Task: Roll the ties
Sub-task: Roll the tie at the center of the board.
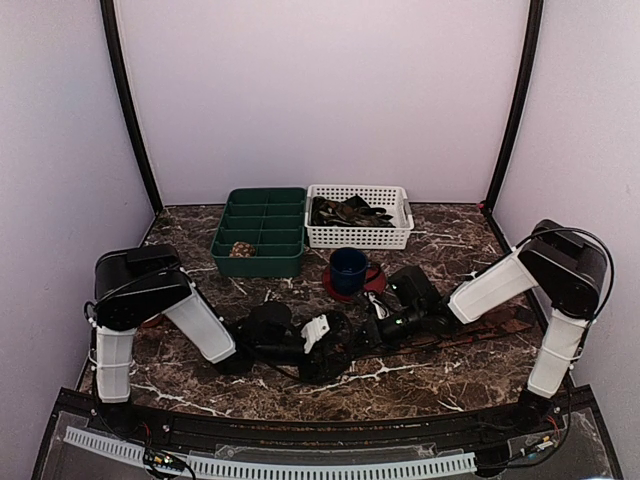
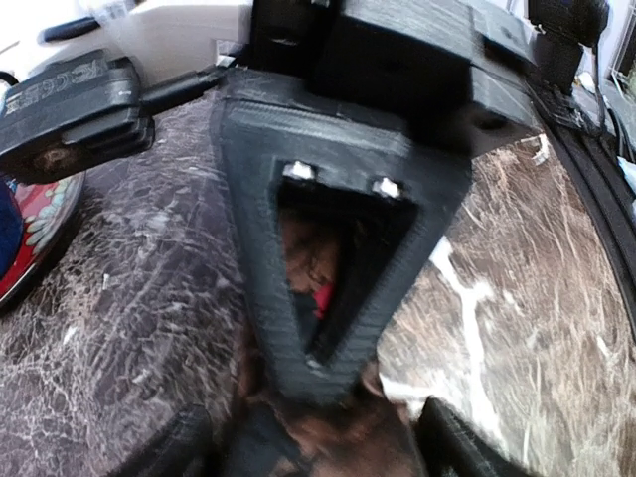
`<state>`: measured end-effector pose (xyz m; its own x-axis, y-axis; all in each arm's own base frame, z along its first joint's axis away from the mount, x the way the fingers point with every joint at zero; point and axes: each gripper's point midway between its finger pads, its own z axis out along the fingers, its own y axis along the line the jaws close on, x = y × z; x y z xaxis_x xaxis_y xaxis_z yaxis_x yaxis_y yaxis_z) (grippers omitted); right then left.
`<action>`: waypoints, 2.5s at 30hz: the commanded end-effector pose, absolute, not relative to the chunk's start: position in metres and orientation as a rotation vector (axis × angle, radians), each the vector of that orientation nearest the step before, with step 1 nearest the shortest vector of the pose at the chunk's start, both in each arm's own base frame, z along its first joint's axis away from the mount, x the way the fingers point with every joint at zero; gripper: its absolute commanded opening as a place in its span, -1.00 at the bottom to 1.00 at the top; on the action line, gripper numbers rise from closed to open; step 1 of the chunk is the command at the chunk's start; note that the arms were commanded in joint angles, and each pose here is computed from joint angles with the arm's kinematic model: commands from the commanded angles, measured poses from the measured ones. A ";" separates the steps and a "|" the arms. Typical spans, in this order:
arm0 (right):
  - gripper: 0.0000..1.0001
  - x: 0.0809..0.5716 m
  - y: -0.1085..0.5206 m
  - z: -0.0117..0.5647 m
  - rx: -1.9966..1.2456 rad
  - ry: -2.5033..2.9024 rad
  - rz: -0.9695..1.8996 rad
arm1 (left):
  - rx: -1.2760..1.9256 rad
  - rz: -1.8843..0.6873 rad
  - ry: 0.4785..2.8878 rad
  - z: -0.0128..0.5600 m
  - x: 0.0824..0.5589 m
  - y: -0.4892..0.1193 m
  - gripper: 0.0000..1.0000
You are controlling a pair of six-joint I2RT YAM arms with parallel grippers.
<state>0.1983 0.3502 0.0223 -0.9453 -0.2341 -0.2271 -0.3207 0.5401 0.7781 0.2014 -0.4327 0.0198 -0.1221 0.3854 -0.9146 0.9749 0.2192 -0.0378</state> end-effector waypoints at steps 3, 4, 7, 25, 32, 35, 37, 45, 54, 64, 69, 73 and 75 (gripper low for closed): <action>-1.00 0.193 0.341 0.013 -0.441 2.718 1.333 | 1.345 -0.851 1.745 -0.008 0.193 -0.418 -0.09; -1.00 0.193 0.343 0.016 -0.444 2.710 1.347 | 1.349 -0.833 1.757 -0.010 0.191 -0.411 -0.19; -1.00 0.192 0.353 0.031 -0.465 2.672 1.396 | 1.361 -0.833 1.782 -0.013 0.186 -0.394 -0.39; -1.00 0.175 0.347 -0.020 -0.483 2.802 1.291 | 1.171 -0.978 1.637 0.037 0.177 -0.382 0.23; -1.00 0.176 0.348 -0.017 -0.485 2.789 1.299 | 1.132 -1.064 1.571 0.051 0.179 -0.401 0.07; -1.00 0.176 0.349 -0.017 -0.479 2.784 1.311 | 1.156 -1.083 1.558 0.052 0.175 -0.410 -0.07; -1.00 0.175 0.350 -0.016 -0.480 2.782 1.318 | 1.176 -1.080 1.557 0.050 0.175 -0.417 -0.15; -1.00 0.173 0.353 -0.015 -0.488 2.773 1.337 | 1.243 -1.010 1.637 0.018 0.182 -0.427 -0.22; -1.00 0.174 0.359 0.003 -0.512 2.709 1.400 | 1.370 -0.788 1.834 -0.045 0.180 -0.392 -0.25; -0.75 0.194 0.343 0.041 -0.475 2.626 1.432 | 1.472 -0.639 2.004 -0.083 0.173 -0.361 -0.35; -0.27 0.199 0.351 0.064 -0.484 2.578 1.478 | 1.508 -0.625 2.017 -0.085 0.168 -0.356 -0.36; -0.25 0.197 0.360 0.068 -0.507 2.594 1.496 | 1.515 -0.618 2.017 -0.085 0.169 -0.356 -0.36; -0.25 0.195 0.364 0.064 -0.519 2.615 1.483 | 1.517 -0.619 2.017 -0.085 0.169 -0.356 -0.36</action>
